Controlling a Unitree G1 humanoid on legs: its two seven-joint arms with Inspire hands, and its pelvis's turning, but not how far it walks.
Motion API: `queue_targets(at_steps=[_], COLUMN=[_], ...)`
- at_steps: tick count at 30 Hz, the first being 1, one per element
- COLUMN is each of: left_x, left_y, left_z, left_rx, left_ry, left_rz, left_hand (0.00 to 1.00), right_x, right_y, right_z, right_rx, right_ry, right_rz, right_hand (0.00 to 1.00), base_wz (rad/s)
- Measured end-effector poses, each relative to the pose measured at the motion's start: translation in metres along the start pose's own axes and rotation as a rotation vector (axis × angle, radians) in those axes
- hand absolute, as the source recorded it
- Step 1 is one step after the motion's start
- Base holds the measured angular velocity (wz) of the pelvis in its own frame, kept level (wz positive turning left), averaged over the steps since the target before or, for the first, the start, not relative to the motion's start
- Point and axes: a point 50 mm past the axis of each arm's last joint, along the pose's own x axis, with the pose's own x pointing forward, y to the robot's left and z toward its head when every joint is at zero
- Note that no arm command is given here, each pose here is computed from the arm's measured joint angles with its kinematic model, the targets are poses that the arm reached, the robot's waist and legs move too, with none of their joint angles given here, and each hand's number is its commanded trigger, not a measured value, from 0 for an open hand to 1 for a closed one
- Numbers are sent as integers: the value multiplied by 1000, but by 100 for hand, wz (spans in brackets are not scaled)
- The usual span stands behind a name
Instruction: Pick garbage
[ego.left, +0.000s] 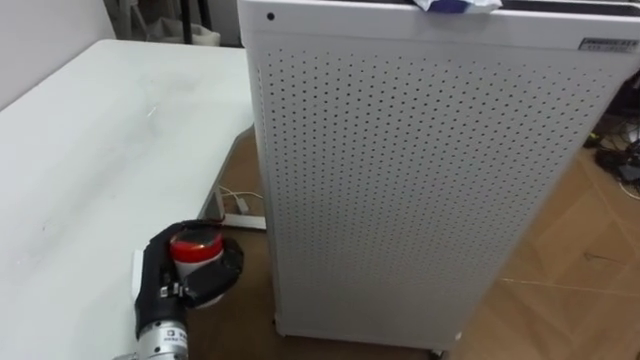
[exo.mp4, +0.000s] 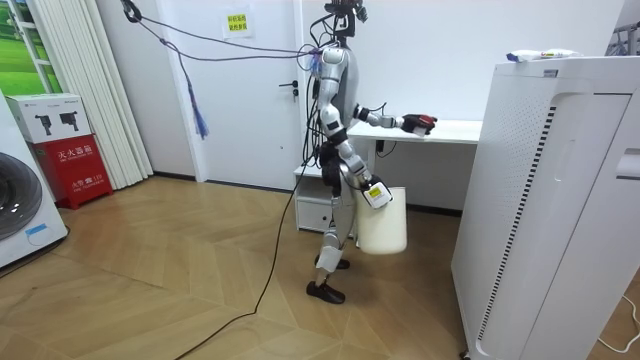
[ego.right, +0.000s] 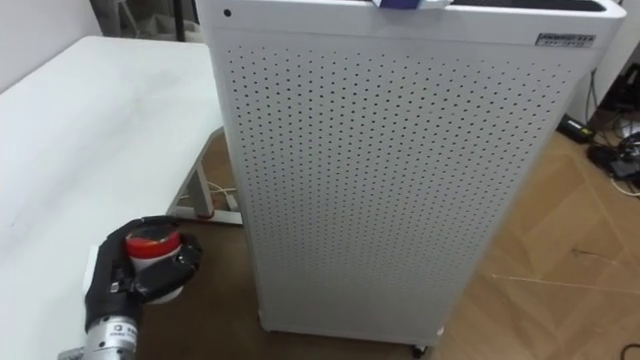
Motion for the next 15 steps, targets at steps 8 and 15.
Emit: queue_targets(at_steps=[8,15], left_x=[-5,-12], left_y=[-33,-55], left_z=[18,17], left_rx=[-55,-73], left_ry=[-69,-57], left_rz=[-215,-397], left_hand=[100,100], right_x=[14,22], right_y=[0,2], right_z=[43,72], right_rx=[-30,-14], right_ry=[-114,-188], right_rz=[-24,-35], right_hand=[100,100], base_wz=[-33,-21])
